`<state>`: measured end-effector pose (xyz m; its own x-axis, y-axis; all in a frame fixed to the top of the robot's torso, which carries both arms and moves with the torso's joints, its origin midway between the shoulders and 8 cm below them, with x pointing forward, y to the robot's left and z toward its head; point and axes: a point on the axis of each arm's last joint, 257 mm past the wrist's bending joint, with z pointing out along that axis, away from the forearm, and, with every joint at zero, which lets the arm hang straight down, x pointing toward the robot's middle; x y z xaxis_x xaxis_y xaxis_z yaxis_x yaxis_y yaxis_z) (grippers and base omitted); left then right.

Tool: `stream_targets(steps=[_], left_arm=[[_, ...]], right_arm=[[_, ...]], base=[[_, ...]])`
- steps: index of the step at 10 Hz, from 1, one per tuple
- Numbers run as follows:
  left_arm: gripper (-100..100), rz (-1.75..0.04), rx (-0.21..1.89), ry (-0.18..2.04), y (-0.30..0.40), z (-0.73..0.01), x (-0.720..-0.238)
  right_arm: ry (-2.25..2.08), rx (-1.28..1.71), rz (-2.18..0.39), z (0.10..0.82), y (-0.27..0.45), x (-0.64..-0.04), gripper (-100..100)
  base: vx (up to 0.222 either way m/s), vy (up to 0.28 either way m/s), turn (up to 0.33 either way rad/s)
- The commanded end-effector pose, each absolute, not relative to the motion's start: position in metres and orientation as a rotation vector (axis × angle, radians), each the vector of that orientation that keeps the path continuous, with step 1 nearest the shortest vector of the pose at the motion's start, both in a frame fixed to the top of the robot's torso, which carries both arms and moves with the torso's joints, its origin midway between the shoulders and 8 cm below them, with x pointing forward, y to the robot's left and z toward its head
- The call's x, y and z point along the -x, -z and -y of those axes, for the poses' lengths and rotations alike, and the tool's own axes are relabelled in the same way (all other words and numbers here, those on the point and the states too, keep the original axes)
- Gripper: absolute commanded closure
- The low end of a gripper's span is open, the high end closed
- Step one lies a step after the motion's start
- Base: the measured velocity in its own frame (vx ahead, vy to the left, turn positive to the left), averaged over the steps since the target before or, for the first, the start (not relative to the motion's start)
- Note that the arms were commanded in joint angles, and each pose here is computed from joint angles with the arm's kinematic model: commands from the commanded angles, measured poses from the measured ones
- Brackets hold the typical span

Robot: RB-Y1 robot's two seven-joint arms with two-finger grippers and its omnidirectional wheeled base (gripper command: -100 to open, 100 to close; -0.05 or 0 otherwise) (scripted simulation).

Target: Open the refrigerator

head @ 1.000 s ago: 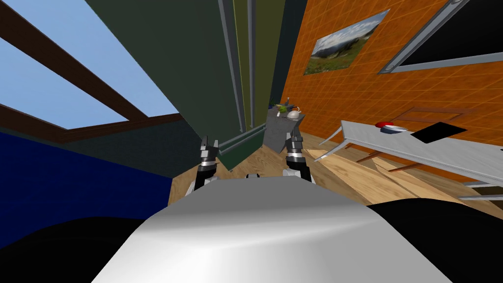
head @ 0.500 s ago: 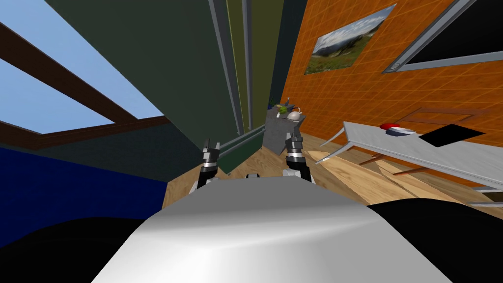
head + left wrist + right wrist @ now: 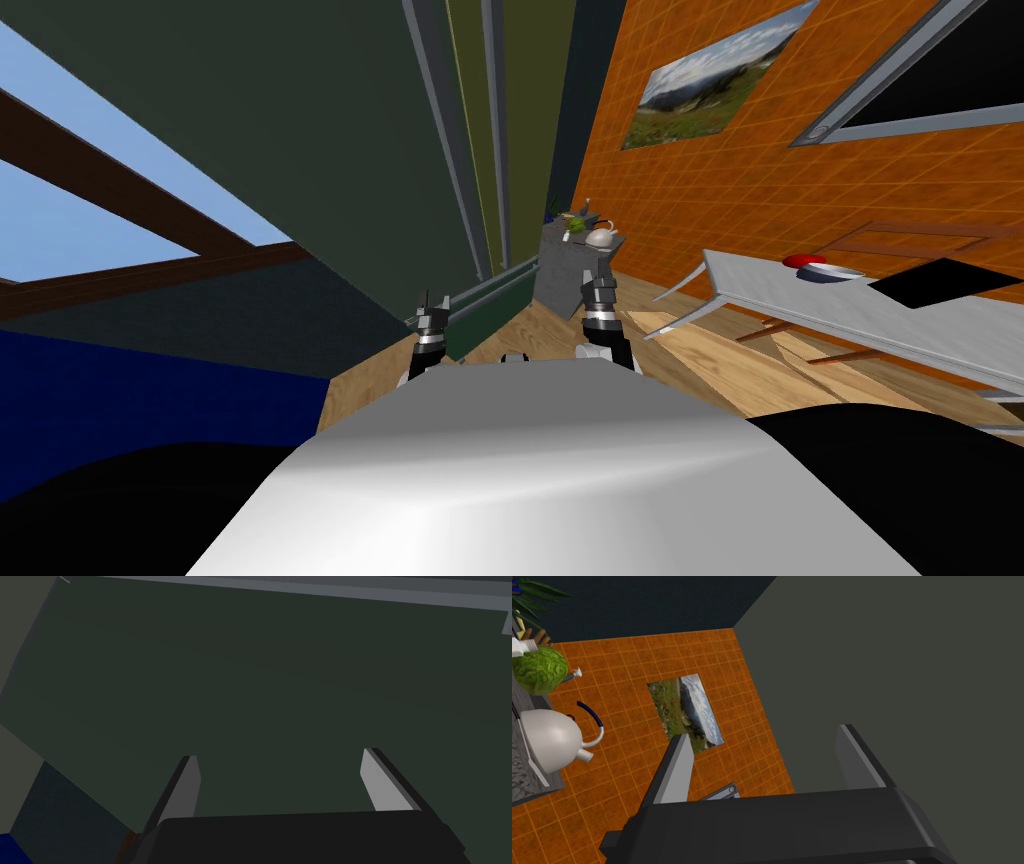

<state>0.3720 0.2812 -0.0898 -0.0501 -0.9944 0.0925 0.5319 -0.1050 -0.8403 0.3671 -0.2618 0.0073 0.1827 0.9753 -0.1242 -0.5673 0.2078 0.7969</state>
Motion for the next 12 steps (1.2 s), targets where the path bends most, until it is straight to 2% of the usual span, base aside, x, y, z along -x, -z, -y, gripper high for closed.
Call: stream_targets(steps=[1, 12], left_arm=[[-100, -0.72, 0.882, 1.54, 0.104, -0.286, -0.374], [-100, -0.639, 1.033, 1.617, 0.167, -0.306, -0.371]], right_arm=[[-1.219, -0.689, -0.733, 0.262, -0.007, -0.367, 0], [-1.219, -0.689, -0.733, 0.262, -0.007, -0.367, 0]], base=[[0.127, -0.041, -0.003], [0.111, -0.049, -0.001]])
